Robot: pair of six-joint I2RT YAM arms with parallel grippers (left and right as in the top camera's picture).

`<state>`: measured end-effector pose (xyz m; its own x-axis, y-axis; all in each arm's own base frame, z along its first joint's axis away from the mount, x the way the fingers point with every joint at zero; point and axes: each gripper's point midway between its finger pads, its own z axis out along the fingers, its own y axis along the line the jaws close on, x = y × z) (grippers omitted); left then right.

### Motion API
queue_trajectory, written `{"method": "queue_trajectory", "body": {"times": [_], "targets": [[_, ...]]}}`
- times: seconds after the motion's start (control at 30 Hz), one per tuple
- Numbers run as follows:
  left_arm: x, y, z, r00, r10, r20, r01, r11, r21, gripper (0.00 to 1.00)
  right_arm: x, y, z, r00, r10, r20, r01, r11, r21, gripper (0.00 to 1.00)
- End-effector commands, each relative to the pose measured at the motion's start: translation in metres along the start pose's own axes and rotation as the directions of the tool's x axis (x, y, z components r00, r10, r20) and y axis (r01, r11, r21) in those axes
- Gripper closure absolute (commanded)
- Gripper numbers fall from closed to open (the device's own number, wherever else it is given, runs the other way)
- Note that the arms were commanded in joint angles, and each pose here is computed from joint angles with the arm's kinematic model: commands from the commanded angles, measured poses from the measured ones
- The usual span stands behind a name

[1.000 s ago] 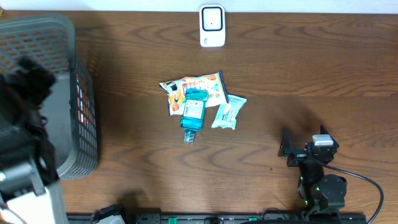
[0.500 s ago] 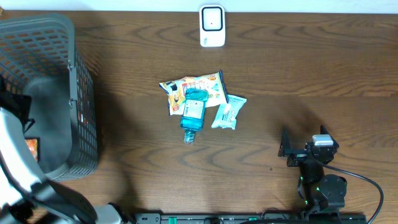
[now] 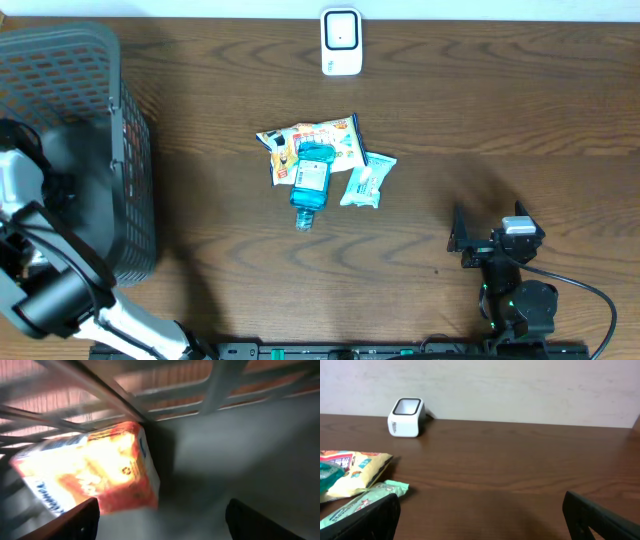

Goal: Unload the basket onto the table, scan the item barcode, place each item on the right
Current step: 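Move the left gripper back into the basket toward the tissue pack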

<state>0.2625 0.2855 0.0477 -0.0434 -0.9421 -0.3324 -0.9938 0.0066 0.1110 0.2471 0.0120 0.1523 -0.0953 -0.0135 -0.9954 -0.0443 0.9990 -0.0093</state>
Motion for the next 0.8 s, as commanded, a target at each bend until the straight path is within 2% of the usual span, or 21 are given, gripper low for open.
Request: {"method": "queue_trajectory", "body": {"times": [0.0, 0.33, 0.4, 0.43, 0.53, 0.77], "targets": [[-0.007, 0.015, 0.015, 0.999, -0.002, 0.053, 0.008, 0.995, -0.101, 0.19, 0.001, 0.000, 0.000, 1.000, 0.003, -0.004, -0.003, 1.000, 0.004, 0.01], [-0.018, 0.023, 0.019, 0.993, 0.008, 0.118, 0.011, 0.987, -0.160, 0.20, 0.001, 0.000, 0.000, 1.000, 0.003, -0.004, -0.003, 1.000, 0.004, 0.01], [-0.020, 0.025, 0.020, 0.991, 0.010, 0.135, 0.013, 0.985, -0.175, 0.36, 0.001, 0.000, 0.000, 1.000, 0.003, -0.004, -0.003, 1.000, 0.004, 0.01], [-0.020, 0.027, 0.021, 0.990, 0.013, 0.140, 0.013, 0.983, -0.182, 0.55, 0.001, 0.000, 0.000, 1.000, 0.003, -0.004, -0.003, 1.000, 0.004, 0.01], [-0.018, 0.029, 0.025, 0.990, 0.016, 0.143, 0.012, 0.982, -0.190, 0.92, 0.001, 0.000, 0.000, 1.000, 0.003, -0.004, -0.003, 1.000, 0.004, 0.01], [-0.009, 0.035, 0.025, 0.992, 0.036, 0.119, -0.010, 0.977, -0.213, 0.93, 0.001, 0.000, 0.000, 1.000, 0.003, -0.004, -0.003, 1.000, 0.004, 0.01]]}}
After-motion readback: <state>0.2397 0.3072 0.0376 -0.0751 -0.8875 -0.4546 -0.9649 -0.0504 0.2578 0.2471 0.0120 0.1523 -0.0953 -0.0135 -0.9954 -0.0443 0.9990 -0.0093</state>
